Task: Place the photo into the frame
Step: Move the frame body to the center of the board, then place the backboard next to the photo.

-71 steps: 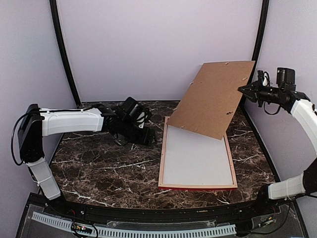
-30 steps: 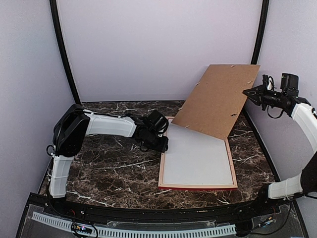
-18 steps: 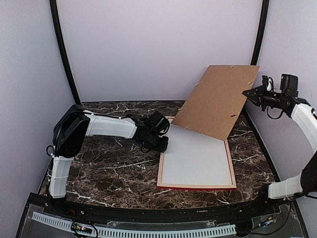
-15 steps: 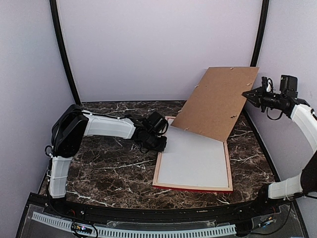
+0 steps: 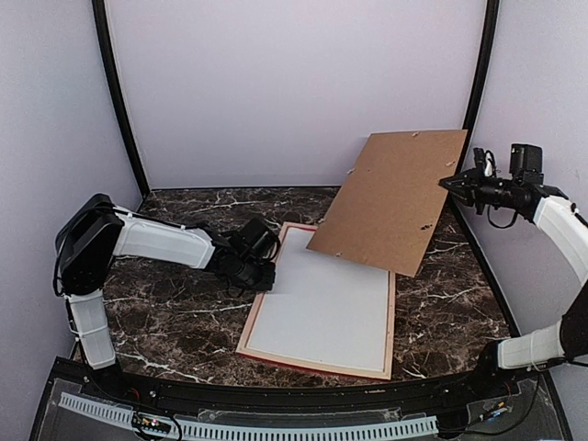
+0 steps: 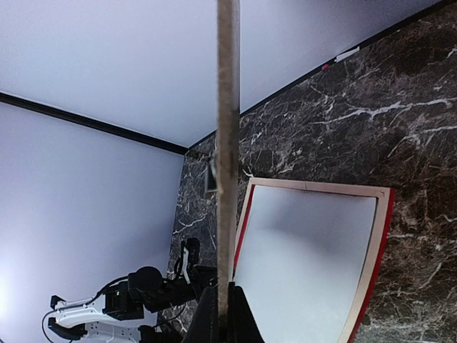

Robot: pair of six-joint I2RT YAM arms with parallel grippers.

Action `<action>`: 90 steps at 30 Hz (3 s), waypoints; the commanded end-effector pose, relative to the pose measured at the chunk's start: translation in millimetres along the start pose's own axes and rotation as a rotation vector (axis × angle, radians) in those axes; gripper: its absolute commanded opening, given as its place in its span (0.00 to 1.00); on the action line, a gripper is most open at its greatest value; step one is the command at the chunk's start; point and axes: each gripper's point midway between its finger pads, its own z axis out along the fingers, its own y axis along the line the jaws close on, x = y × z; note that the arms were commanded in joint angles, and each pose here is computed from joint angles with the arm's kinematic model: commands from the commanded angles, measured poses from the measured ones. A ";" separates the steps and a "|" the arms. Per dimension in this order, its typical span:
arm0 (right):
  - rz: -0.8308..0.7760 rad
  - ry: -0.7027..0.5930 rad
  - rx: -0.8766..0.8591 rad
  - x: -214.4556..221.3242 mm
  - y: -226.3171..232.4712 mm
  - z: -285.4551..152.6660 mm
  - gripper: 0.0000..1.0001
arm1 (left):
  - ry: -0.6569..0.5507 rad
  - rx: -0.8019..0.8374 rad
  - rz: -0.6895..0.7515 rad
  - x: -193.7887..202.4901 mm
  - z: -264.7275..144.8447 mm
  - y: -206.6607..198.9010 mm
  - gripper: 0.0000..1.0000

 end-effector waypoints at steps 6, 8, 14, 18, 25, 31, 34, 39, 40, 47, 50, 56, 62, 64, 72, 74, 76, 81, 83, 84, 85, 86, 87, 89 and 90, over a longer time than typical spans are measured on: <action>-0.106 0.155 -0.139 36.9 31.1 38.3 0.00 | -0.035 -0.091 -0.216 24.2 -32.9 73.3 0.06; -0.110 0.195 -0.157 47.3 34.7 46.9 0.00 | -0.036 -0.069 -0.245 27.3 -36.4 73.1 0.06; -0.109 0.290 -0.222 72.3 42.9 62.0 0.00 | -0.033 -0.008 -0.281 31.5 -42.2 64.1 0.15; -0.104 0.343 -0.240 86.9 42.8 67.3 0.00 | -0.072 0.015 -0.279 20.8 -57.2 61.9 0.29; -0.067 0.454 -0.285 122.0 39.8 81.6 0.00 | -0.167 0.025 -0.231 -18.1 -98.5 63.9 0.55; -0.039 0.520 -0.322 144.1 42.4 94.0 0.00 | -0.237 0.019 -0.197 -48.1 -126.0 77.9 0.64; -0.022 0.550 -0.327 153.1 39.9 99.6 0.00 | -0.257 0.011 -0.184 -57.0 -131.5 87.8 0.66; 0.007 0.594 -0.328 166.8 33.5 111.2 0.00 | -0.261 0.009 -0.159 -60.8 -131.2 92.8 0.67; 0.017 0.602 -0.328 168.9 32.2 114.1 0.00 | -0.259 0.017 -0.155 -61.1 -130.2 91.1 0.67; 0.041 0.619 -0.335 175.3 27.3 126.8 0.00 | -0.218 0.039 -0.132 -57.3 -114.4 83.8 0.69; 0.056 0.628 -0.329 178.5 21.5 131.8 0.00 | -0.202 0.041 -0.122 -55.6 -108.2 81.9 0.70; 0.076 0.649 -0.321 184.5 11.8 140.4 0.00 | -0.176 0.032 -0.104 -54.5 -104.0 81.0 0.78; 0.091 0.661 -0.317 189.0 6.1 145.8 0.00 | -0.178 0.024 -0.094 -56.1 -105.5 81.7 0.86; 0.097 0.666 -0.321 191.0 5.6 147.3 0.00 | -0.172 0.022 -0.089 -55.8 -105.1 81.7 0.88; 0.115 0.685 -0.322 196.9 1.2 151.4 0.00 | -0.148 0.010 -0.076 -54.3 -101.0 81.7 0.90; 0.117 0.691 -0.324 198.3 0.2 151.7 0.00 | -0.147 0.007 -0.076 -54.0 -101.0 82.3 0.90; 0.118 0.693 -0.323 199.0 -0.8 152.3 0.00 | -0.144 0.005 -0.076 -53.0 -100.5 82.8 0.90; 0.124 0.701 -0.323 201.0 -3.9 153.5 0.00 | -0.143 0.005 -0.077 -52.2 -100.7 83.1 0.90; 0.128 0.705 -0.321 202.3 -5.6 153.9 0.00 | -0.141 0.003 -0.077 -51.3 -100.1 83.6 0.90; 0.129 0.707 -0.322 202.4 -5.6 154.1 0.00 | -0.141 0.003 -0.077 -51.4 -100.2 83.6 0.90; 0.130 0.708 -0.321 202.7 -6.2 154.5 0.00 | -0.141 0.003 -0.077 -51.2 -100.1 83.7 0.90; 0.130 0.708 -0.321 202.8 -6.4 154.6 0.00 | -0.140 0.003 -0.077 -51.2 -100.0 83.7 0.90; 0.132 0.710 -0.321 203.2 -7.1 155.0 0.00 | -0.141 0.003 -0.078 -51.2 -100.1 83.6 0.90; 0.134 0.713 -0.320 203.6 -8.0 155.6 0.00 | -0.139 0.004 -0.078 -51.1 -99.8 83.3 0.90; 0.137 0.716 -0.320 204.3 -8.6 155.7 0.00 | -0.140 0.005 -0.078 -51.3 -99.8 83.2 0.90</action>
